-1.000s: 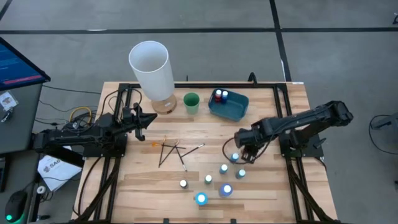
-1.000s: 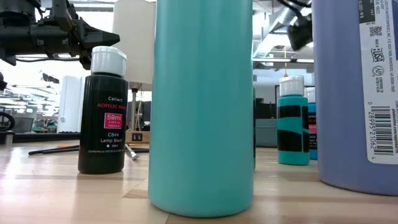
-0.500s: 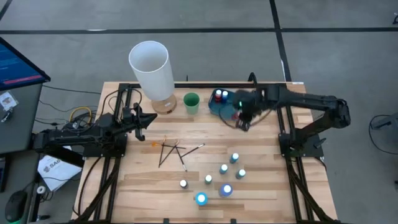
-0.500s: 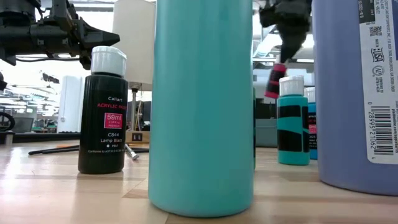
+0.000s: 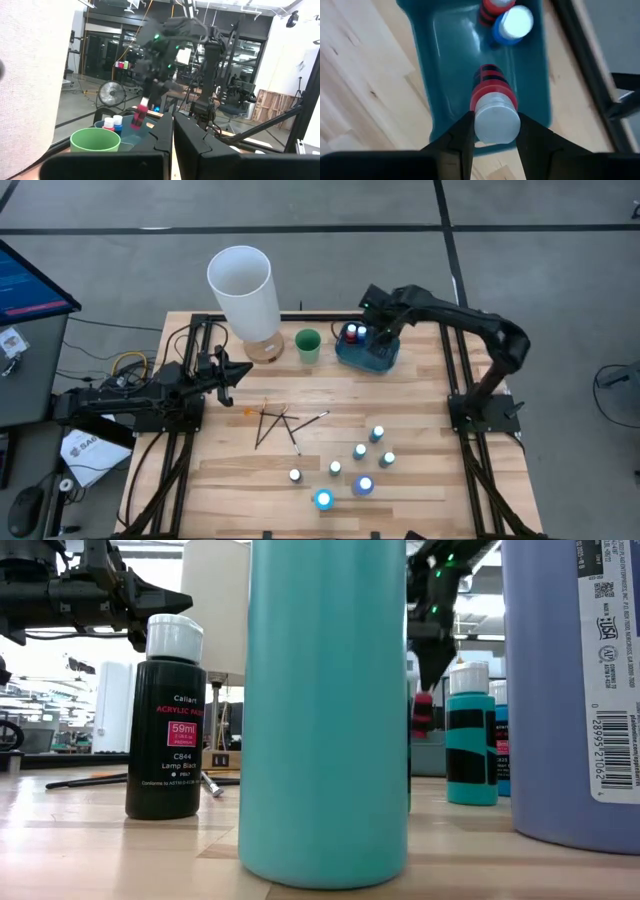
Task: Pick & Place Paint Supplies
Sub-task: Put the red paint bottle into the blue bin
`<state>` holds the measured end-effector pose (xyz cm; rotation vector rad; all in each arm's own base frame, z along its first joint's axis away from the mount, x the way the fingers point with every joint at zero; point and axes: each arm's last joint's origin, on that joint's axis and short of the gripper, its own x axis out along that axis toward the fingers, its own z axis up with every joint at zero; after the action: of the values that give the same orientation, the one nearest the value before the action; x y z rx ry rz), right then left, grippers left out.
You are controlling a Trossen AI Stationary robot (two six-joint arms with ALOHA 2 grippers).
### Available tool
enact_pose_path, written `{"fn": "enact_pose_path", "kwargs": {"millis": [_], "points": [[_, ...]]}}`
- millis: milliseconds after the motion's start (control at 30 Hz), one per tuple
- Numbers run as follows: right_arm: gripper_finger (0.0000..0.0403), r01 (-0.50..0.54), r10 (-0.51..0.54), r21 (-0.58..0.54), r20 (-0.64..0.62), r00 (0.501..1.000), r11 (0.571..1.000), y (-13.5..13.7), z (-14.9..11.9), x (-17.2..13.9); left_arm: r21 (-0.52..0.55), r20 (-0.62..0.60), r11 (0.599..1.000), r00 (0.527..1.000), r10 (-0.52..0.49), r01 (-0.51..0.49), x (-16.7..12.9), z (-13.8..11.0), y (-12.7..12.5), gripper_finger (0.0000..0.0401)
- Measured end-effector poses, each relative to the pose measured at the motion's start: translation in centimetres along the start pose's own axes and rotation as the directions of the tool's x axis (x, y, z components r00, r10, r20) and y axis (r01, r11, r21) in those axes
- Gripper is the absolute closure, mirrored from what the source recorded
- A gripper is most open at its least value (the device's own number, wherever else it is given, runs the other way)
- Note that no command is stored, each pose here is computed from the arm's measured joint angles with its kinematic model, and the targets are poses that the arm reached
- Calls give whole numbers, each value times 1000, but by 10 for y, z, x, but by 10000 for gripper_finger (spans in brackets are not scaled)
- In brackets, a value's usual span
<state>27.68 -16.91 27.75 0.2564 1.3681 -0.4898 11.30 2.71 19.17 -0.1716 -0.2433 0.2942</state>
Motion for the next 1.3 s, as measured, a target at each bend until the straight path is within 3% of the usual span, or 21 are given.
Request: {"fn": "enact_pose_path", "kwargs": {"millis": [300,1300], "points": [[289,-25,24,-12,-86,996,1000,-14,11,39,0,0,1000,1000,0,0,0,0,0,399],[289,-52,53,37,-8,999,998,-33,16,54,0,0,1000,1000,0,0,0,0,0,399]]}}
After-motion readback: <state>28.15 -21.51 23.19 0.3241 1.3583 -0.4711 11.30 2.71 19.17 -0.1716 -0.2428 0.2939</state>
